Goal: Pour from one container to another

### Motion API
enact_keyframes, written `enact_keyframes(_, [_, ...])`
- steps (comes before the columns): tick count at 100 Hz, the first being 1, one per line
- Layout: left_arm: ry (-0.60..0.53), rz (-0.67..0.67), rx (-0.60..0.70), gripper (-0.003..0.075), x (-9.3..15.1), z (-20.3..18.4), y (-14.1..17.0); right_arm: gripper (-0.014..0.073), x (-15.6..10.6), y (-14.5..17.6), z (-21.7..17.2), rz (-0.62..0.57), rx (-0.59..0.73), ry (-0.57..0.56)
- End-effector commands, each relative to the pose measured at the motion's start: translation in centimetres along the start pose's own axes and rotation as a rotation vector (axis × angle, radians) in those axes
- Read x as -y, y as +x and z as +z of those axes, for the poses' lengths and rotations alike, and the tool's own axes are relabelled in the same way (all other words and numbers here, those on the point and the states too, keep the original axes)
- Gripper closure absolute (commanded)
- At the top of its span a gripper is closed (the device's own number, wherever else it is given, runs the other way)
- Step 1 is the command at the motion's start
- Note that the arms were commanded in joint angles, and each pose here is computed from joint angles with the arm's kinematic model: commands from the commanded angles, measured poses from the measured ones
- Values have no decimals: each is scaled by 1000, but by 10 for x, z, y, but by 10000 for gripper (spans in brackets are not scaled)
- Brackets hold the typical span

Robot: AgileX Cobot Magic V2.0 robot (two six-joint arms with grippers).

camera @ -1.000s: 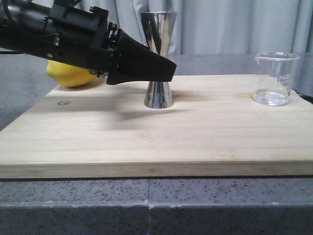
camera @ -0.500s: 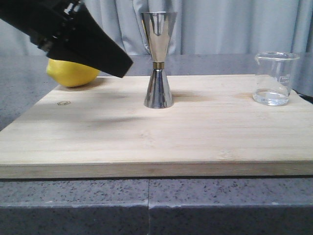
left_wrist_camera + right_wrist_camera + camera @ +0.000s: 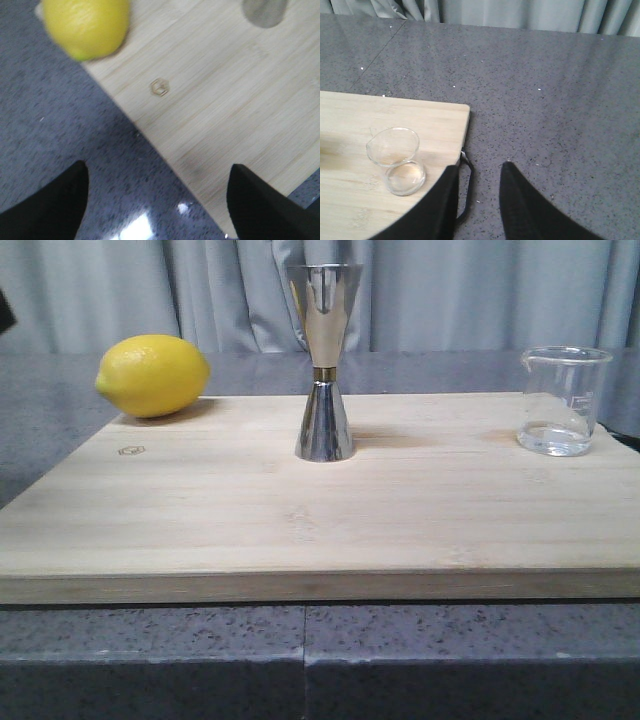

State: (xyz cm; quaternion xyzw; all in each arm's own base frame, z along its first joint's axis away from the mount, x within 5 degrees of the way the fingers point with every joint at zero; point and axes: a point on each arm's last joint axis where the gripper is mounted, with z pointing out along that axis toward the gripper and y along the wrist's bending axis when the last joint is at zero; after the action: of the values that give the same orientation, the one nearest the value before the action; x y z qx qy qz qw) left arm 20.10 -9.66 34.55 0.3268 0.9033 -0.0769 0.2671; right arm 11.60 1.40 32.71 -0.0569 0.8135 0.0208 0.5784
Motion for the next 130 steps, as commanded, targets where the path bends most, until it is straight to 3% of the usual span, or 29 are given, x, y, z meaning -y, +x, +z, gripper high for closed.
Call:
enact_keyframes(1, [-104,-107,89,194,-4,-31,1,419,1,-18,-5,-23,112,9])
enact_keyframes(22, [-223,-251,202,194,-5,-68,20,418,1,-18,-5,-23,114,9])
enact_keyframes(39, [-234,-300,310,194,1,-78,38,401,1,-18,-5,-23,114,9])
enact_keyframes(56, [-231,-301,296,194,5,-72,56,248,1,-18,-5,-23,114,9])
enact_keyframes(72, [-230,-300,268,209,5,-67,59,273,1,-18,-5,-23,112,9])
enact_keyframes(86, [-229,-301,267,348,5,-67,59,468,1,-17,-5,-23,110,9])
enact_keyframes(103, [-229,-301,267,604,5,-67,59,656,1,-17,-5,-23,110,9])
enact_keyframes(114, [-229,-301,272,739,5,-67,59,666,1,-18,-5,-23,112,9])
enact_keyframes(130, [-229,-300,281,739,5,-67,58,666,1,-17,-5,-23,108,10])
